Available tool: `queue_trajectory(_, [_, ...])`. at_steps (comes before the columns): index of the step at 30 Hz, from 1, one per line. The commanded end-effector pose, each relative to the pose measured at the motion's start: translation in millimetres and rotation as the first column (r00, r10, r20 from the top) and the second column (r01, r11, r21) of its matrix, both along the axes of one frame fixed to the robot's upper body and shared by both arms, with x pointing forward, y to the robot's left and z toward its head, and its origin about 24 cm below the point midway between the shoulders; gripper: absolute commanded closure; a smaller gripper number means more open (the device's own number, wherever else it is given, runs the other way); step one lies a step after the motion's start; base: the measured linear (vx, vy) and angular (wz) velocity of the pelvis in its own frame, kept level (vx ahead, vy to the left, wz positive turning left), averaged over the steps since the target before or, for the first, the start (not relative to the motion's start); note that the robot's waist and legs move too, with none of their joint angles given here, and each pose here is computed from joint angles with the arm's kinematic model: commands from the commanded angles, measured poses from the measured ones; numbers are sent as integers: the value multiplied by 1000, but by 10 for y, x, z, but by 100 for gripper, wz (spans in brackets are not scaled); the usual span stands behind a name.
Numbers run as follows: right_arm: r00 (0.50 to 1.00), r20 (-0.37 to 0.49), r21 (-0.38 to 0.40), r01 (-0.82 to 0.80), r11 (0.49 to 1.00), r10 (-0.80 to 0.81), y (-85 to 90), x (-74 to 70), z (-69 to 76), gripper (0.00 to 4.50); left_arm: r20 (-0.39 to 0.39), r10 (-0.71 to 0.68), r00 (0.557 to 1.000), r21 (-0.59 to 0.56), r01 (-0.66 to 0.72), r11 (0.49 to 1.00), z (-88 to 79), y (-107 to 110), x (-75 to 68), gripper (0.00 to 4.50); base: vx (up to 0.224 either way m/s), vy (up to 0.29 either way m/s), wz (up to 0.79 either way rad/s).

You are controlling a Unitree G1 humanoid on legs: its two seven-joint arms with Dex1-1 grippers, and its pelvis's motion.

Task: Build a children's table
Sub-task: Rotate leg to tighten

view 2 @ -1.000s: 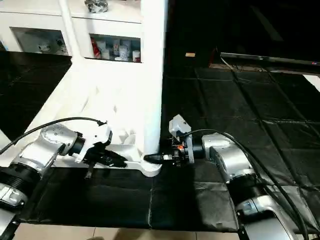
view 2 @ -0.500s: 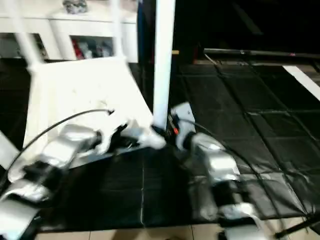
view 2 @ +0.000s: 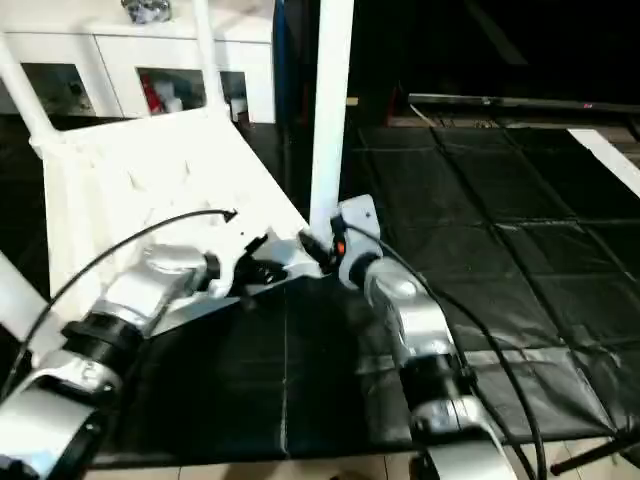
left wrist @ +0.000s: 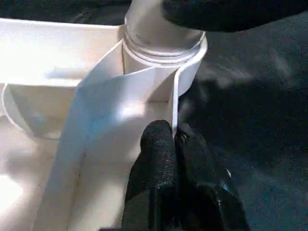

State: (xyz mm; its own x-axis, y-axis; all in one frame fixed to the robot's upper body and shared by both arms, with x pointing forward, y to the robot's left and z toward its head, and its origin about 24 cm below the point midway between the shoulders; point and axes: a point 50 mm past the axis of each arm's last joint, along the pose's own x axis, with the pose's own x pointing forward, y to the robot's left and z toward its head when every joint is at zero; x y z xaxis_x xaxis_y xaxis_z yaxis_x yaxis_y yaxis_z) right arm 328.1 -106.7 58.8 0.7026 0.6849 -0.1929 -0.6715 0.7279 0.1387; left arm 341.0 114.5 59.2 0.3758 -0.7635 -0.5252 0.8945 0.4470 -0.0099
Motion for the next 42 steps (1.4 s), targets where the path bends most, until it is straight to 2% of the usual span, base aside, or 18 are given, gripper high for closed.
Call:
queue_trajectory(1, [989, -14, 28, -147, 989, 147, 153, -101, -19, 89, 112, -74, 991, -65, 82, 995, 239, -114, 36, 450, 0, 0, 0])
queue_trajectory(6, [971, -5, 10, -240, 971, 240, -50, -134, 24, 34, 97, -166, 981, -52, 171, 984, 233, -8, -22, 450, 0, 0, 0])
queue_trajectory(9, [929, -7, -9, -370, 929, 370, -246, -169, 120, 12, 70, -281, 957, -31, 284, 958, 240, 101, -91, 450, 0, 0, 0])
queue_trajectory(12, [905, -18, -18, -425, 905, 424, -307, -180, 156, 4, 47, -333, 942, -26, 334, 942, 237, 137, -130, 450, 0, 0, 0])
queue_trajectory(15, [837, -61, -20, -545, 838, 543, -347, -239, 205, 4, 5, -423, 906, -25, 423, 906, 240, 173, -211, 450, 0, 0, 0])
queue_trajectory(17, [775, -97, -27, -629, 777, 625, -349, -278, 210, 4, -28, -492, 870, -17, 491, 871, 236, 191, -276, 450, 0, 0, 0])
queue_trajectory(18, [775, -97, -27, -629, 777, 625, -349, -278, 210, 4, -28, -492, 870, -17, 491, 871, 236, 191, -276, 450, 0, 0, 0])
queue_trajectory(19, [738, -105, -27, -672, 740, 666, -326, -301, 209, 4, -42, -519, 854, -7, 519, 855, 229, 198, -301, 450, 0, 0, 0])
queue_trajectory(22, [714, -108, -19, -698, 716, 692, -295, -315, 205, 4, -46, -528, 848, -2, 528, 849, 226, 204, -307, 450, 0, 0, 0])
queue_trajectory(32, [659, -143, 20, -744, 668, 739, -197, -302, 154, 99, -51, -552, 832, 7, 553, 833, 237, 219, -322, 450, 0, 0, 0])
queue_trajectory(35, [652, -146, 28, -749, 662, 744, -197, -300, 162, 115, -53, -556, 829, 9, 557, 830, 239, 221, -327, 450, 0, 0, 0])
queue_trajectory(36, [637, -153, 44, -759, 649, 755, -224, -293, 170, 135, -54, -560, 827, 13, 562, 827, 240, 222, -326, 450, 0, 0, 0])
queue_trajectory(42, [634, -155, 58, -760, 648, 758, -256, -282, 165, 184, -51, -557, 829, 13, 558, 829, 231, 227, -322, 450, 0, 0, 0])
